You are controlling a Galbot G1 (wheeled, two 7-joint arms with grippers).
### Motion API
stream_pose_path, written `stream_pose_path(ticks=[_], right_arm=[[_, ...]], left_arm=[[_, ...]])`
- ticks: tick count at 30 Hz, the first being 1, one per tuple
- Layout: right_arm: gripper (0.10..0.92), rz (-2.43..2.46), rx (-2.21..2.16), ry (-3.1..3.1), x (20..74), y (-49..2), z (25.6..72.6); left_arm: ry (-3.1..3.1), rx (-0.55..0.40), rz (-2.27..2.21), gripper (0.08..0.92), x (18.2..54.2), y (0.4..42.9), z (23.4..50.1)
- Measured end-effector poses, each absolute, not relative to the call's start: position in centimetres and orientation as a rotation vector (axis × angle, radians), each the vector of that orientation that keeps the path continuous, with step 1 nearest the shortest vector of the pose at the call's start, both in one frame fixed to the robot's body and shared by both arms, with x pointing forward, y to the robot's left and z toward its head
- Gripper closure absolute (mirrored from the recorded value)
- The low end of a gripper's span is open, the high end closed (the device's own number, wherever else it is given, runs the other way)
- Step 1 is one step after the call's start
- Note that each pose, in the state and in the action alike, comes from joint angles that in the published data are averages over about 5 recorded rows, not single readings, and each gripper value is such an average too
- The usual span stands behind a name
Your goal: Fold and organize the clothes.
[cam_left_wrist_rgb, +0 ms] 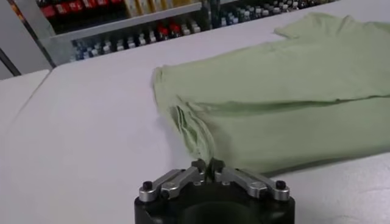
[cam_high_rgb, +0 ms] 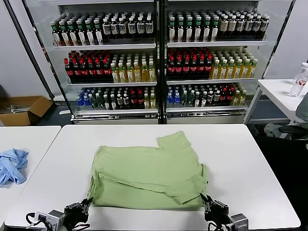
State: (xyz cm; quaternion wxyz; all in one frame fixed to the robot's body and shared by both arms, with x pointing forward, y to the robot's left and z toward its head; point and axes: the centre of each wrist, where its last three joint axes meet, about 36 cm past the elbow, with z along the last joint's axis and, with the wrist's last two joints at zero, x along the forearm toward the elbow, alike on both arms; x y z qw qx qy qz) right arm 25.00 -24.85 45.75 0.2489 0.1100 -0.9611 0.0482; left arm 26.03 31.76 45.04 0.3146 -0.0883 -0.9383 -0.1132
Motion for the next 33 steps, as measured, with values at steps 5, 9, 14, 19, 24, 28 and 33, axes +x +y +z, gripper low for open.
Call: stream_pose_path(ticks=[5,9,14,19,24,28,33], right_arm=[[0.543,0.149,0.281,-2.658,26.0,-25.8,47.7],[0.422,0.145,0.27,-2.7,28.2,-26.3,48.6],[0.284,0.117,0.266,-2.752,32.8,-26.2,48.4],[0.205,0.087,0.273,-2.781,38.6,-25.4,47.7],[0.2,0.063,0.278,-2.78,44.5,-24.2,46.9],[0.199,0.051,0.274,-2.768,49.1,-23.1,46.3],[0.2,0.05,0.261,-2.751,54.3,-21.4,45.4]], left_arm=[[-2.517,-0.225,-0.31,0.59,26.1,31.6,46.6],[-2.561,-0.22,-0.314,0.469,27.2,31.8,47.4],[-2.611,-0.232,-0.295,0.322,30.2,32.5,47.6],[-2.64,-0.24,-0.258,0.198,34.3,33.7,46.6],[-2.644,-0.24,-0.233,0.177,38.7,34.8,45.3],[-2.638,-0.241,-0.214,0.177,42.2,35.3,44.2],[-2.627,-0.242,-0.207,0.177,46.2,35.8,43.0]])
